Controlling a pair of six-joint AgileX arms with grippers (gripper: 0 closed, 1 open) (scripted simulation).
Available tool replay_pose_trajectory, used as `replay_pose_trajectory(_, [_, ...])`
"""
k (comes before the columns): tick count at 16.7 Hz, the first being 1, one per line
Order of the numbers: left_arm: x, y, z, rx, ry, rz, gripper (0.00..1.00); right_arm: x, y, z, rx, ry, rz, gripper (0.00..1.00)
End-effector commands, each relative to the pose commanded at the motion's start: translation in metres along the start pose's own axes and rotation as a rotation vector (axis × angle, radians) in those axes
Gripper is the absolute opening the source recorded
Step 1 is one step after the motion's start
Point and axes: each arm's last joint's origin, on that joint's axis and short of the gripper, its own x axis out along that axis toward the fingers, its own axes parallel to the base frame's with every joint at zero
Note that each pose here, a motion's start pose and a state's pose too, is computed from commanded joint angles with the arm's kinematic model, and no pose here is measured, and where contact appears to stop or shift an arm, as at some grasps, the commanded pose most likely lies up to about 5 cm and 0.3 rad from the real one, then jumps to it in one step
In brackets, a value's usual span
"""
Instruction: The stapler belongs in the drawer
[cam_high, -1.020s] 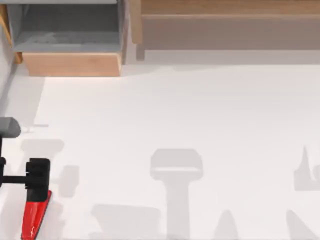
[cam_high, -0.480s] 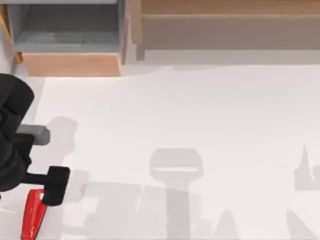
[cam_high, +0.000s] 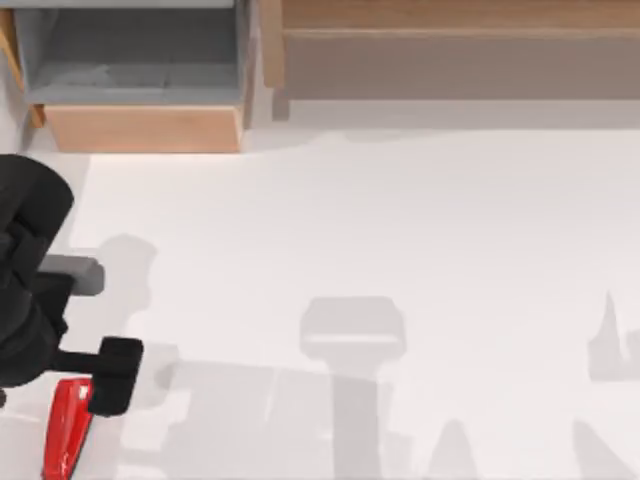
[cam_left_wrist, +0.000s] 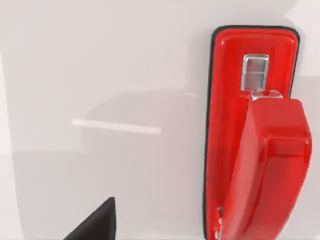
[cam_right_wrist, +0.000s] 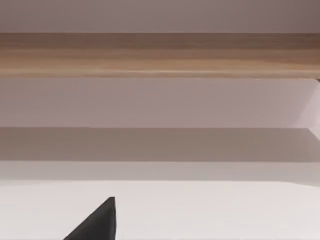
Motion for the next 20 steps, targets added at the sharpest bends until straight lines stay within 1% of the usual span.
replay_pose_trajectory(6, [0.038, -0.001, 0.000, 0.000, -0.004, 0.000, 1.00, 0.000, 0.000, 0.000, 0.000, 0.000, 0.000, 1.00])
replay_pose_trajectory(10, [0.041, -0.001, 0.000, 0.000, -0.001, 0.000, 1.00, 0.000, 0.000, 0.000, 0.000, 0.000, 0.000, 1.00])
replay_pose_trajectory(20, [0.041, -0.001, 0.000, 0.000, -0.001, 0.000, 0.25, 0.000, 0.000, 0.000, 0.000, 0.000, 0.000, 1.00])
